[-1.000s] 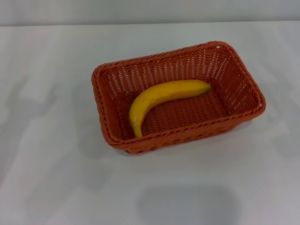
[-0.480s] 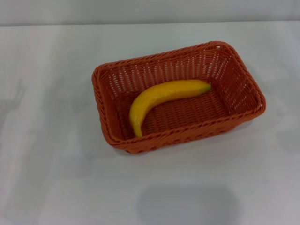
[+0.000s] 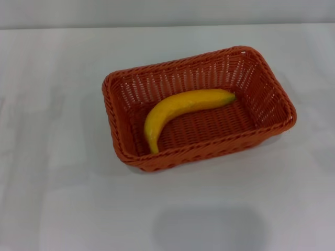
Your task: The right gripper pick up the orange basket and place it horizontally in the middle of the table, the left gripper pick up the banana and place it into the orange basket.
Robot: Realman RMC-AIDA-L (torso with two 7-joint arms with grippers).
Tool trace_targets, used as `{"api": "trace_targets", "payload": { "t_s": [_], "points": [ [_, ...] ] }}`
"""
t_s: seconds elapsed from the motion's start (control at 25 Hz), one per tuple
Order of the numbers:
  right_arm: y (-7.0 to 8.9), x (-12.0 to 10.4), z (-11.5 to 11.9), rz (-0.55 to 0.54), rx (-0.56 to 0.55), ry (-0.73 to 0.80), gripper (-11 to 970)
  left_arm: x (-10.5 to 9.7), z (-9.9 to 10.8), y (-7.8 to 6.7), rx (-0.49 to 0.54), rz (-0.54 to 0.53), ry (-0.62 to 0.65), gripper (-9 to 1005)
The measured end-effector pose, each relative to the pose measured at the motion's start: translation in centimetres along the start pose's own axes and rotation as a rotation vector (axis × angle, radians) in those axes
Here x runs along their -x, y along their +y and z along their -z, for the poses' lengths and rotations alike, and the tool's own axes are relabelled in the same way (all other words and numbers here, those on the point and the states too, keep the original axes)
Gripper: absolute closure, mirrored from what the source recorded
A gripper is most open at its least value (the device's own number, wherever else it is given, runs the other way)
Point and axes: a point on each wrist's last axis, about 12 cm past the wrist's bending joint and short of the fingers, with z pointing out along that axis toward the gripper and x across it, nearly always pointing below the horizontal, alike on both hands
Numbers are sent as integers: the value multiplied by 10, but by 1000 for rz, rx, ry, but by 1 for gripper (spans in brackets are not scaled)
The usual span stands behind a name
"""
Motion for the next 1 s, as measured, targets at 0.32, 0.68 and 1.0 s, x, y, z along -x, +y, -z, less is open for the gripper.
{"api": "trace_targets", "payload": {
  "t_s": [0.32,0.68,1.0],
  "points": [
    [-15,9,11,15,-88,-33,89,-3,1,0,0,-10,26,121],
    [-42,12,43,24,-282,-13,89,-4,2,-2,-8,-10,31,120],
    [-47,10,60,32,-346,2,89,-4,2,-4,-15,-7,28,121]
  ]
}}
